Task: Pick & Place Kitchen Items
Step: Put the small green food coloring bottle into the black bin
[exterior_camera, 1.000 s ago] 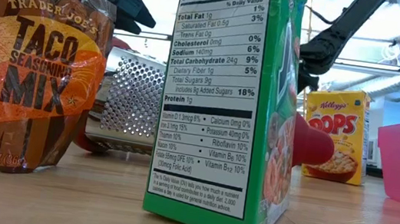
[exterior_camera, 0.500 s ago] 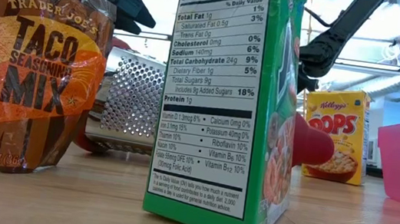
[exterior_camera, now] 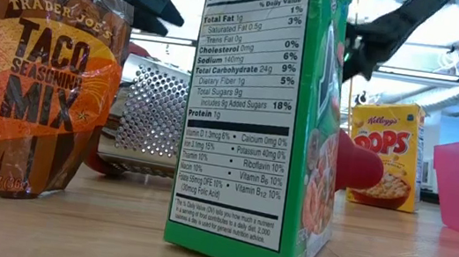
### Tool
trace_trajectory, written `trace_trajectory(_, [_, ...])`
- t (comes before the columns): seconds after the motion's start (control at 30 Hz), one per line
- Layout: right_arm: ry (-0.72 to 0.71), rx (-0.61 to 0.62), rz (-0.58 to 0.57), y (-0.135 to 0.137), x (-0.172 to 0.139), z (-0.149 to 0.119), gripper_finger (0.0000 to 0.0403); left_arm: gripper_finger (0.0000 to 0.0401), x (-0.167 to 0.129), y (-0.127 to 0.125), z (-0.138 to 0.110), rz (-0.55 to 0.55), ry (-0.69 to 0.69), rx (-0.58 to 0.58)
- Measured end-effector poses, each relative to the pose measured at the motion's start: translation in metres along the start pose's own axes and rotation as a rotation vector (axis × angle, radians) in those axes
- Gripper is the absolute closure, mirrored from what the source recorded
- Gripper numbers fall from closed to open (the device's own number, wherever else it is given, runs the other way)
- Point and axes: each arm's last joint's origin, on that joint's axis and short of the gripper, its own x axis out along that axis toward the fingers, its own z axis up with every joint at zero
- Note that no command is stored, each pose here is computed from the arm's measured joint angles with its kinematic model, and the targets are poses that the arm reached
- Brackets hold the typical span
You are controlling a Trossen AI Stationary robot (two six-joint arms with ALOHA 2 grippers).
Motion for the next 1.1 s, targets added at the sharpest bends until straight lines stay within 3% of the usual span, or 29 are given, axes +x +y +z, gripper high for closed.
trace_trajectory(0.23, [-0.213,-0.060,0.170,0.050,-0.064,0.039,0.0364,0.0169,0.007,-0.001,0.016,-0.125,-0.076,0.004])
trace_trajectory(0.43, [-0.306,-0.102,0.284,0.087,-0.099,0.046,0.0364,0.0169,0.018,-0.003,0.024,-0.256,-0.139,-0.028])
trace_trajectory(0.73, [-0.340,-0.132,0.354,0.113,-0.104,0.042,0.0364,0.0169,0.042,-0.022,0.033,-0.349,-0.157,0.009])
trace_trajectory(0.93, [-0.336,-0.138,0.367,0.118,-0.102,0.039,0.0364,0.0169,0.065,-0.040,0.045,-0.315,-0.076,0.114])
trace_trajectory(1.1, [-0.325,-0.151,0.378,0.121,-0.103,0.037,0.0364,0.0174,0.083,-0.047,0.049,-0.313,-0.041,0.136])
